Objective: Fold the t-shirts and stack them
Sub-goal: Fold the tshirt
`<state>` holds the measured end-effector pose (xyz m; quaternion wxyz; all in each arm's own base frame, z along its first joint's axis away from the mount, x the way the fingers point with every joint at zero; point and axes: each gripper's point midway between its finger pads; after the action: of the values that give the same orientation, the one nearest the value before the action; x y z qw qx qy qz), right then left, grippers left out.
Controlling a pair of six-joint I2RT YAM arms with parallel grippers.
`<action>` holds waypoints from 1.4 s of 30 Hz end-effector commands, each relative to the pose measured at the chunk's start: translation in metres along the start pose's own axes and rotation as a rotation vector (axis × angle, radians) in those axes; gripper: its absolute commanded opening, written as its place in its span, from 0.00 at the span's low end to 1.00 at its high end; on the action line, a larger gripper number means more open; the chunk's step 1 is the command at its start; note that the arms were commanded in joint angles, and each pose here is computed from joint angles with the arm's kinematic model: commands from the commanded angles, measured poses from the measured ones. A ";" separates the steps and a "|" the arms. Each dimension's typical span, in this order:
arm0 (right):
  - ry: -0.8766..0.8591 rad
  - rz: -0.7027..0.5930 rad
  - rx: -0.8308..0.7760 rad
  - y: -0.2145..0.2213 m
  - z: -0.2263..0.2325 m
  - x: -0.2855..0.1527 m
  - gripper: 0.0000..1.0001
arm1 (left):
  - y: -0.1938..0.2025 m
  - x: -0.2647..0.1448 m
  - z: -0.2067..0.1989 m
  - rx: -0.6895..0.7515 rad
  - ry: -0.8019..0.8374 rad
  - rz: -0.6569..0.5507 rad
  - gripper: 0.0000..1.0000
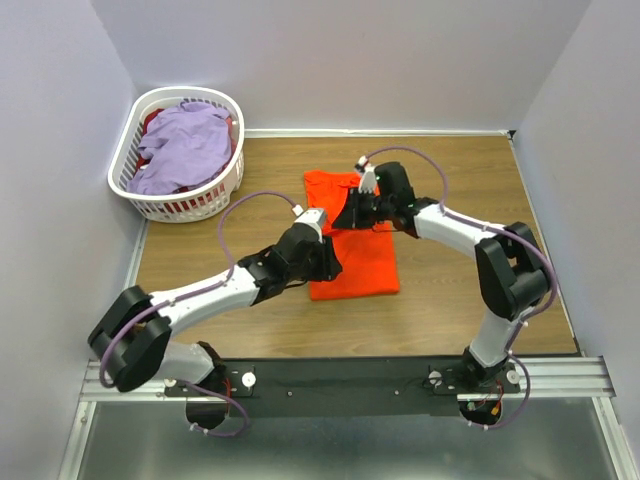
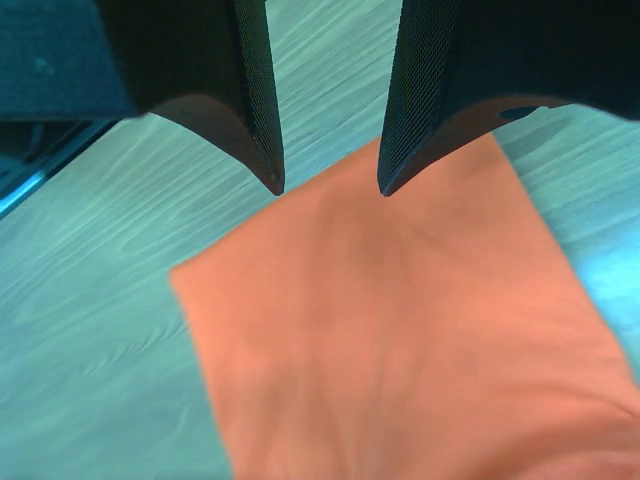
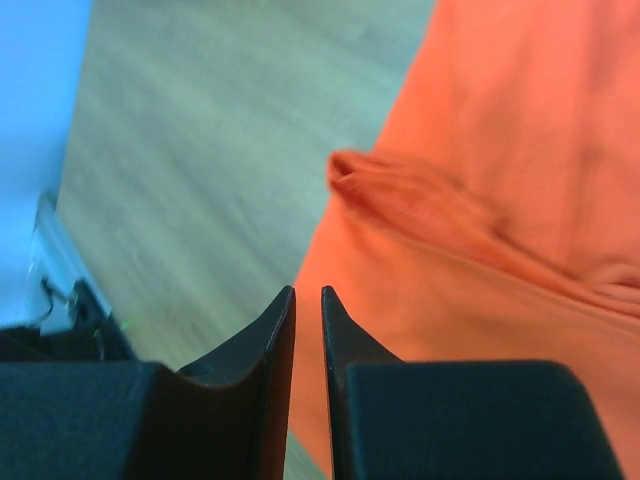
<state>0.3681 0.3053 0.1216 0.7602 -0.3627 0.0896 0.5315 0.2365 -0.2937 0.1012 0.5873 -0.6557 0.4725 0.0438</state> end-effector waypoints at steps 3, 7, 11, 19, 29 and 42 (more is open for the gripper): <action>-0.110 0.148 0.028 0.046 0.008 0.035 0.23 | -0.013 -0.021 0.029 -0.122 -0.096 -0.093 0.51; -0.087 0.169 0.038 0.048 -0.007 0.059 0.23 | -0.009 -0.035 0.045 -0.132 -0.137 -0.099 0.51; -0.062 0.134 0.024 0.032 -0.013 0.074 0.23 | -0.005 -0.043 0.056 -0.137 -0.164 -0.105 0.51; 0.034 -0.016 0.102 -0.037 -0.059 0.081 0.23 | 0.001 -0.042 0.063 -0.134 -0.177 -0.099 0.51; -0.101 -0.054 0.185 -0.049 -0.039 -0.026 0.23 | -0.020 -0.026 0.060 -0.153 -0.033 -0.168 0.51; -0.293 0.128 0.396 0.117 -0.048 -0.096 0.23 | 0.040 0.004 0.015 -0.157 0.270 0.089 0.42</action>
<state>0.2719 0.2197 0.0816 0.7912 -0.1781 0.1316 0.5701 0.2432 -0.2686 0.0813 0.4951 -0.6989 0.5153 0.0288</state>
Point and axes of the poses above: each gripper's point midway between its finger pads, its own x axis out along the fingers, its own z axis along the line the jaws close on, y = z × x, and after that the axes turned 14 degrees about x, right-handed
